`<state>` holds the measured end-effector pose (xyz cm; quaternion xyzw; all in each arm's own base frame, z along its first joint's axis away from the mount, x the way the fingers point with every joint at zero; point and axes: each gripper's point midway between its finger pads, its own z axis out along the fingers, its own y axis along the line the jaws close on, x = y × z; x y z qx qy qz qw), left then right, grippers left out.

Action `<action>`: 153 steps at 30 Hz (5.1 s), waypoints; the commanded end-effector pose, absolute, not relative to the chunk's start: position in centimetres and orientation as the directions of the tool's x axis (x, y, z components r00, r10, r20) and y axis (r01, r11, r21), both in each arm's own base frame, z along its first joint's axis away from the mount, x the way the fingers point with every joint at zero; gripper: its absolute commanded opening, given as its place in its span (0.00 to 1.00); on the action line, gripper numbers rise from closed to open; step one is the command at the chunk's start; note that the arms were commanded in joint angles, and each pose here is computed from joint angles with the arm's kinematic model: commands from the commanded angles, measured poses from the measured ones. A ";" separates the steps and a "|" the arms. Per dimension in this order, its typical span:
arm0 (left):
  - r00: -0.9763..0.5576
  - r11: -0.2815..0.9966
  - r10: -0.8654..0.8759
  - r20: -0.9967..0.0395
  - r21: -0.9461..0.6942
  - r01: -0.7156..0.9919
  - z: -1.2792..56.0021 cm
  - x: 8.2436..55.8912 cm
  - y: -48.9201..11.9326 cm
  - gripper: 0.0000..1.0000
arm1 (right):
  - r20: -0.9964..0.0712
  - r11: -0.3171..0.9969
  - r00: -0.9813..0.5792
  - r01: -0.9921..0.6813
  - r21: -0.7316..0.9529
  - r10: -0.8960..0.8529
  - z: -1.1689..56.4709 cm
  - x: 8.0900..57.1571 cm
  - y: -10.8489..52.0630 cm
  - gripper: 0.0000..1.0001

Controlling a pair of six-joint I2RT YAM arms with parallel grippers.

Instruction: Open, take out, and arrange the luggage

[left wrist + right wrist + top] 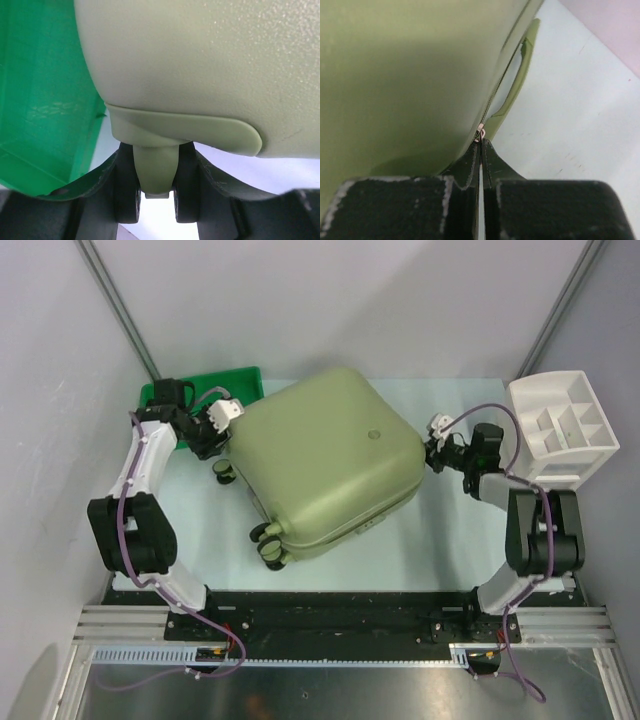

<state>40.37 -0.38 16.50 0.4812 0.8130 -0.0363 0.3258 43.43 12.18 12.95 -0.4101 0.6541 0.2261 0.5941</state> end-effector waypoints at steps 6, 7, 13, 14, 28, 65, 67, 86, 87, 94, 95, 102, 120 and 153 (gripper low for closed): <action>-0.134 0.391 0.660 -0.739 0.186 0.902 17.0 39.1 -5.1 0.01 | -0.957 0.012 0.120 -0.992 -0.128 -0.263 13.8 22.7 22.0 0.00; -0.118 0.378 0.663 -0.739 0.195 0.905 17.0 39.1 -5.2 0.02 | -0.962 0.023 0.083 -0.996 -0.092 -0.260 13.9 21.9 22.3 0.00; -0.040 0.302 0.654 -0.755 0.213 0.929 16.8 38.6 -6.8 0.08 | -0.953 0.181 0.149 -0.963 -0.201 -0.265 14.3 24.2 21.2 0.00; -0.035 0.292 0.657 -0.753 0.212 0.933 16.5 38.6 -6.9 0.06 | -0.955 0.212 0.146 -0.956 -0.204 -0.260 14.6 25.1 20.7 0.00; 0.027 0.219 0.686 -0.727 0.242 0.945 15.5 40.6 -8.2 0.00 | -0.944 0.340 0.303 -0.881 -0.330 -0.132 18.0 35.0 20.5 0.00; -0.603 0.866 -0.367 -0.708 -0.496 0.055 31.4 33.0 -4.3 1.00 | -0.974 0.270 0.049 -0.957 -0.109 -0.220 15.5 22.2 21.8 0.00; -0.615 0.837 -0.468 -0.635 -0.541 -0.079 28.6 30.2 -3.0 1.00 | -0.974 0.273 0.042 -0.956 -0.103 -0.221 15.5 21.7 22.2 0.00; -0.492 0.525 -0.837 -0.241 -0.611 -0.593 20.1 22.1 1.0 0.98 | -0.973 0.286 0.071 -0.949 -0.135 -0.221 15.7 20.1 23.3 0.00; -0.485 0.514 -0.841 -0.238 -0.628 -0.584 19.9 22.7 1.1 0.97 | -0.973 0.286 0.074 -0.948 -0.137 -0.221 15.7 20.1 23.3 0.00; -0.474 0.448 -0.866 -0.159 -0.668 -0.595 18.7 25.0 1.2 0.77 | -0.969 0.290 0.083 -0.945 -0.150 -0.232 15.6 20.2 23.3 0.00; -0.470 0.435 -0.871 -0.143 -0.671 -0.601 18.5 25.1 1.0 0.75 | -0.969 0.291 0.082 -0.945 -0.150 -0.233 15.6 20.2 23.2 0.00; -0.516 0.467 -0.842 -0.160 -0.695 -0.546 18.4 27.0 -0.8 0.65 | -0.969 0.294 0.075 -0.945 -0.144 -0.235 15.4 20.3 23.2 0.00; -0.554 0.485 -0.813 -0.177 -0.731 -0.479 18.7 27.5 -2.5 0.83 | -0.965 0.305 0.077 -0.940 -0.155 -0.252 15.3 20.2 22.8 0.00; -0.460 0.413 -0.866 -0.197 -0.799 -0.437 19.0 27.3 -0.3 0.49 | -0.963 0.297 0.073 -0.943 -0.152 -0.259 14.8 20.5 23.1 0.00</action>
